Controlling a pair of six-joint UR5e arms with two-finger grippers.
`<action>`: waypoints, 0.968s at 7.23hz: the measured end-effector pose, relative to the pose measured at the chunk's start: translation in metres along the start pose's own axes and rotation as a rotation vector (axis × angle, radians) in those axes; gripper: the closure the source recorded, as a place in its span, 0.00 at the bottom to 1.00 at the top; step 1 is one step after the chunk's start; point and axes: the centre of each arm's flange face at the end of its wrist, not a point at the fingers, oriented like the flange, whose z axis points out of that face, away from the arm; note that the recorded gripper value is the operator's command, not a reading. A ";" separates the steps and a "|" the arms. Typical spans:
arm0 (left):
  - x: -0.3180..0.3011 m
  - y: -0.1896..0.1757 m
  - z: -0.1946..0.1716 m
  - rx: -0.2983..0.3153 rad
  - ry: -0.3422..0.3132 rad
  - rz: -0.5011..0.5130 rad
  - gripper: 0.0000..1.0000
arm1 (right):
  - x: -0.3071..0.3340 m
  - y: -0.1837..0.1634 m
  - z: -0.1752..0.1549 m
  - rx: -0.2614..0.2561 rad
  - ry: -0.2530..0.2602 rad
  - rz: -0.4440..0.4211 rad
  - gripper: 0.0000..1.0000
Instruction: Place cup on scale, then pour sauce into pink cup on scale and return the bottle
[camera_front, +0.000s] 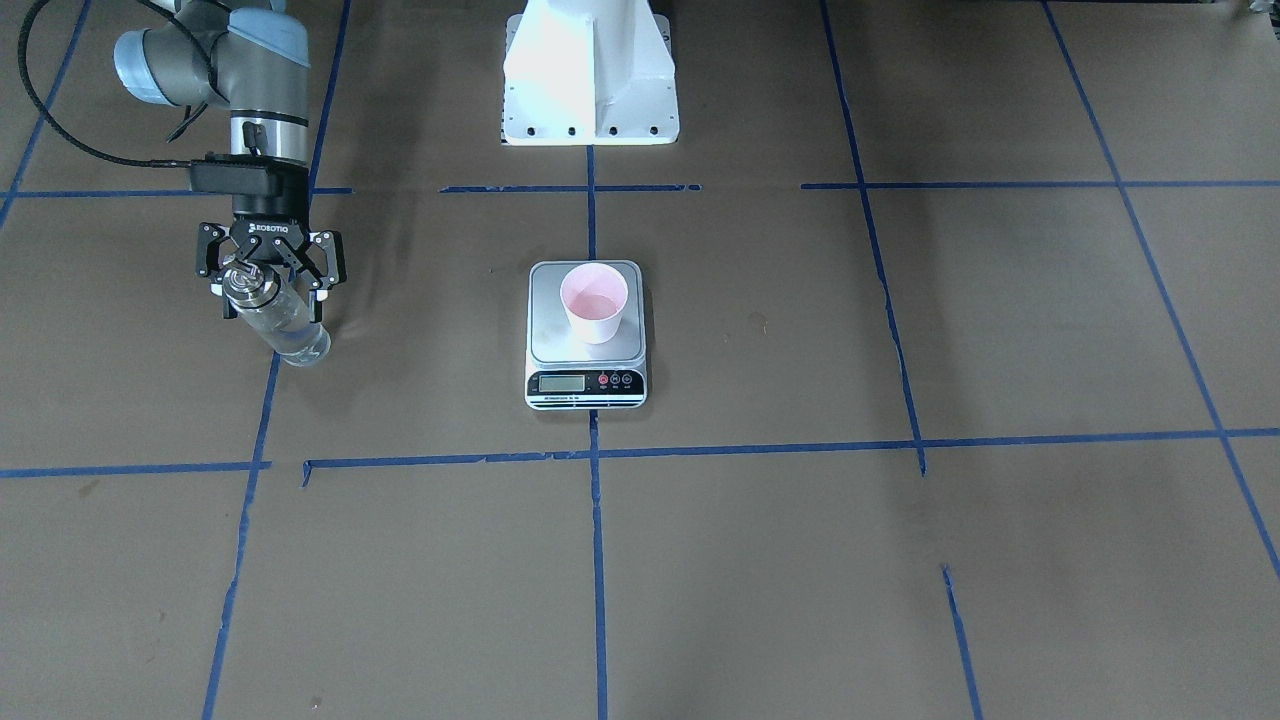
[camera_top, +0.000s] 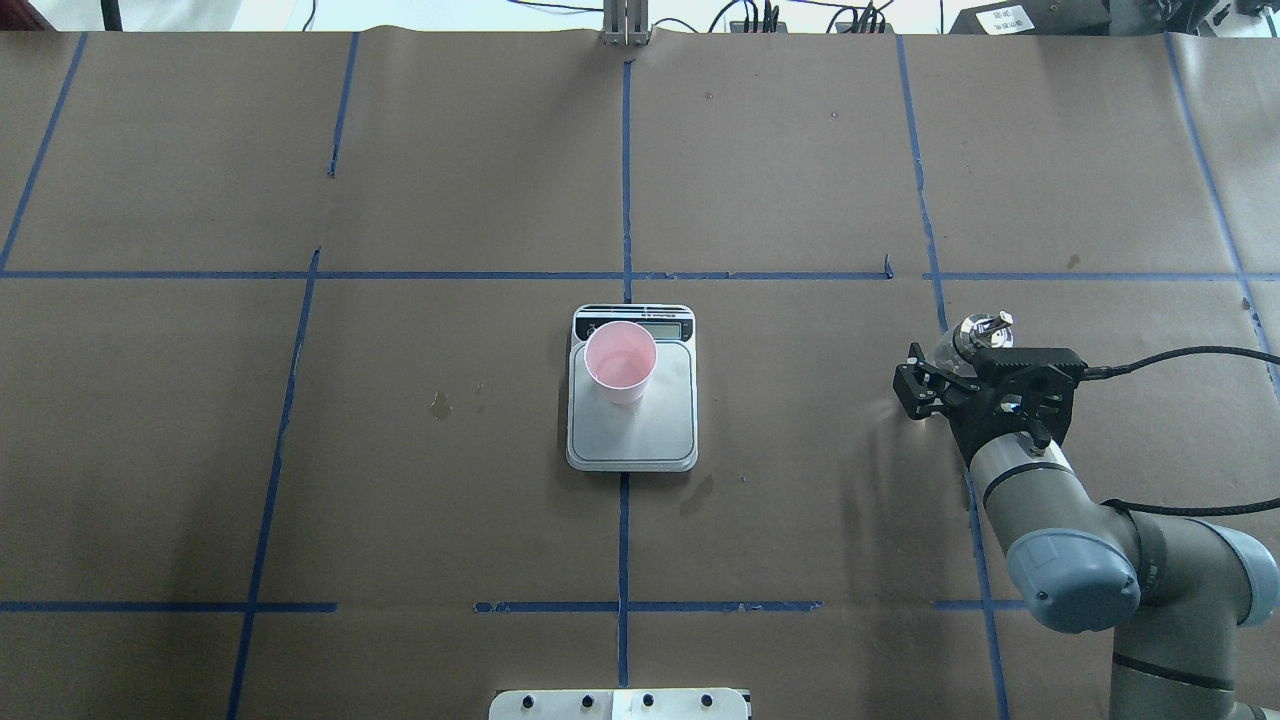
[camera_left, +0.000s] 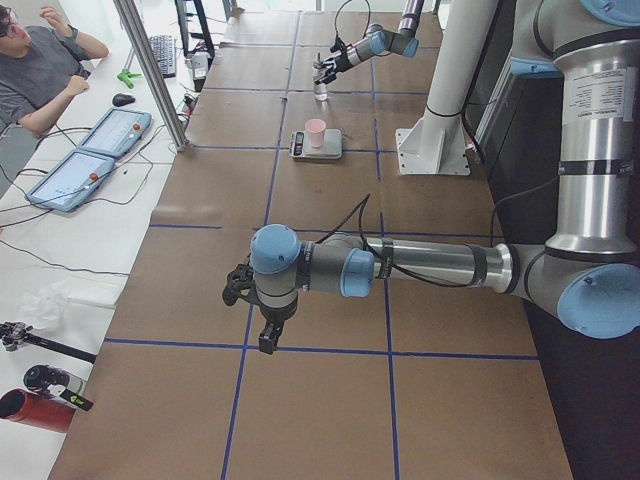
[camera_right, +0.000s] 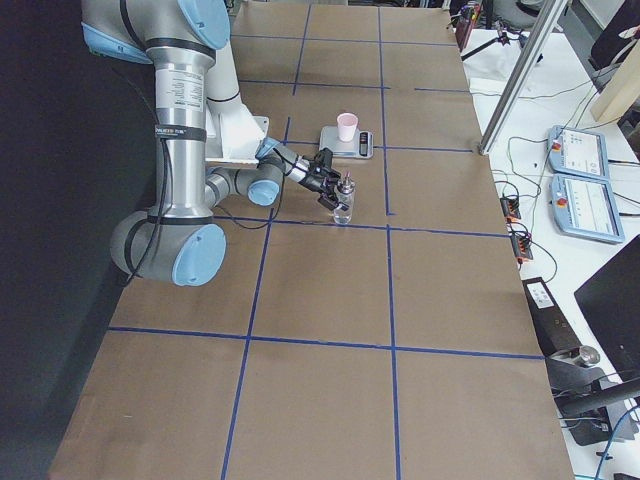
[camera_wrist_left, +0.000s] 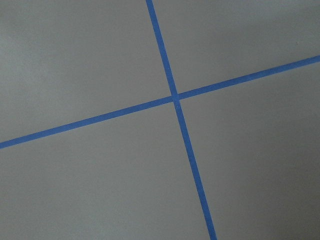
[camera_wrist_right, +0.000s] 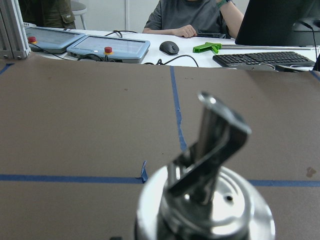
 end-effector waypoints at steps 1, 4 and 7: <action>0.000 0.000 0.000 0.000 0.000 0.000 0.00 | 0.000 0.000 0.000 0.000 0.000 0.000 0.00; 0.000 0.000 0.000 0.000 0.000 0.000 0.00 | -0.001 0.001 -0.002 0.000 -0.004 -0.001 0.00; 0.000 0.000 0.000 0.001 0.001 0.001 0.00 | 0.000 0.014 -0.008 -0.014 -0.013 -0.018 0.00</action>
